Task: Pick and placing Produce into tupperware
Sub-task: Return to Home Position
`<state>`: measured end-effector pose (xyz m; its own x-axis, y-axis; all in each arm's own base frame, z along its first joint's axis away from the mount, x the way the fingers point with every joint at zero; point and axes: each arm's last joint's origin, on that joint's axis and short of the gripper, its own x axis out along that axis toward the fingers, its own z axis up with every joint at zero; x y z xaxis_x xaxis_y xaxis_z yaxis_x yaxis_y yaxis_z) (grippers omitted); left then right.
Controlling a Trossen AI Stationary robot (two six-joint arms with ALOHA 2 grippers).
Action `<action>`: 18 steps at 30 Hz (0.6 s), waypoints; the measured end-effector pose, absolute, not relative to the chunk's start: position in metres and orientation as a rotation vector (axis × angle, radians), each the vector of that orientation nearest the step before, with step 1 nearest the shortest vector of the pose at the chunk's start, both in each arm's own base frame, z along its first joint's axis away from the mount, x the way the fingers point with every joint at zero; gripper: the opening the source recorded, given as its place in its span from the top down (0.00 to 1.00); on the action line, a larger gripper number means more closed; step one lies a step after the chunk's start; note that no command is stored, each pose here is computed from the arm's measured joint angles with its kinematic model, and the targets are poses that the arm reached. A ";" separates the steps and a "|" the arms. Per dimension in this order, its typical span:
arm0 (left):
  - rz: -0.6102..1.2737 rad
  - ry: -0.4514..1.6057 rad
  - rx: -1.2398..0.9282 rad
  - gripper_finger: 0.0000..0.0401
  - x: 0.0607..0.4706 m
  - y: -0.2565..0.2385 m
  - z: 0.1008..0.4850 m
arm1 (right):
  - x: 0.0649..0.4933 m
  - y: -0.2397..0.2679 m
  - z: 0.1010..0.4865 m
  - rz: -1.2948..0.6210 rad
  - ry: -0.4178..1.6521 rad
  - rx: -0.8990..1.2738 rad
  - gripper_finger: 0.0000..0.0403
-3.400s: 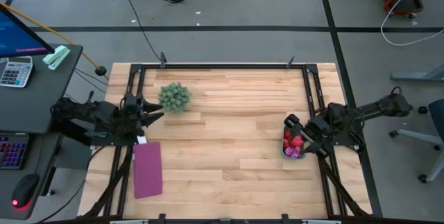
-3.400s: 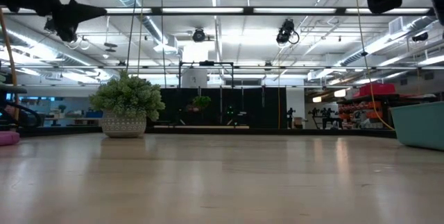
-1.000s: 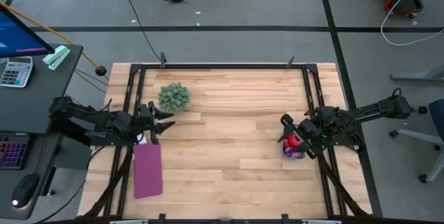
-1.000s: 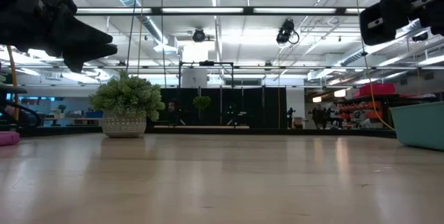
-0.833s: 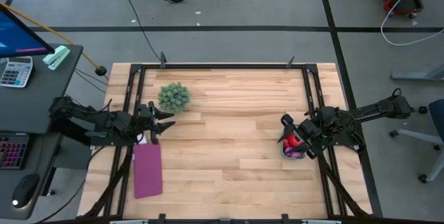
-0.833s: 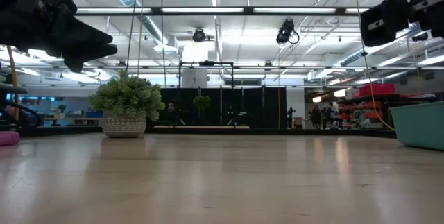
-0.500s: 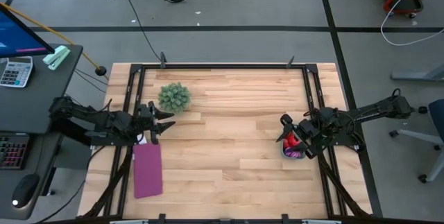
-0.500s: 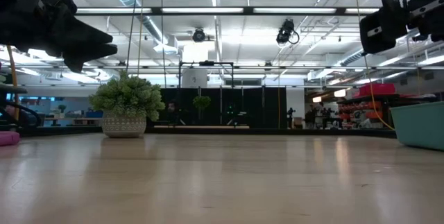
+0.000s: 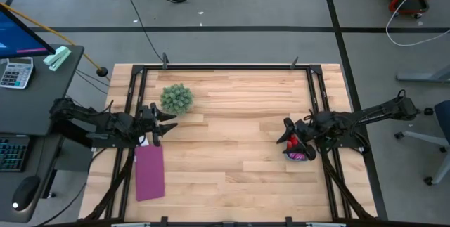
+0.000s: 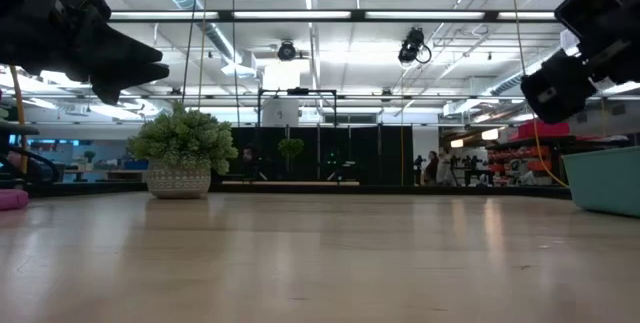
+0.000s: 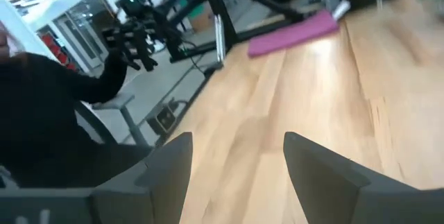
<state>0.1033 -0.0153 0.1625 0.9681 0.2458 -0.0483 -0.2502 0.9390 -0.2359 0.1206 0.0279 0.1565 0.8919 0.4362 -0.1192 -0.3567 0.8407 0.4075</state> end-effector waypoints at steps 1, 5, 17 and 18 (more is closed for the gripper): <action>0.253 0.018 -0.243 0.55 0.103 -0.015 0.162 | 0.120 0.028 0.155 0.417 0.231 0.401 0.42; 0.253 0.018 -0.243 0.54 0.103 -0.015 0.162 | 0.119 0.028 0.148 0.398 0.312 0.432 0.42; 0.253 0.019 -0.243 0.55 0.103 -0.015 0.162 | 0.117 0.027 0.141 0.388 0.372 0.400 0.42; 0.253 0.019 -0.243 0.55 0.103 -0.015 0.162 | 0.117 0.027 0.141 0.387 0.373 0.401 0.42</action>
<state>0.1033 -0.0153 0.1623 0.9681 0.2458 -0.0487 -0.2503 0.9390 -0.2357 0.1175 0.0274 0.1413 0.8609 0.4310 -0.2704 -0.2870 0.8502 0.4414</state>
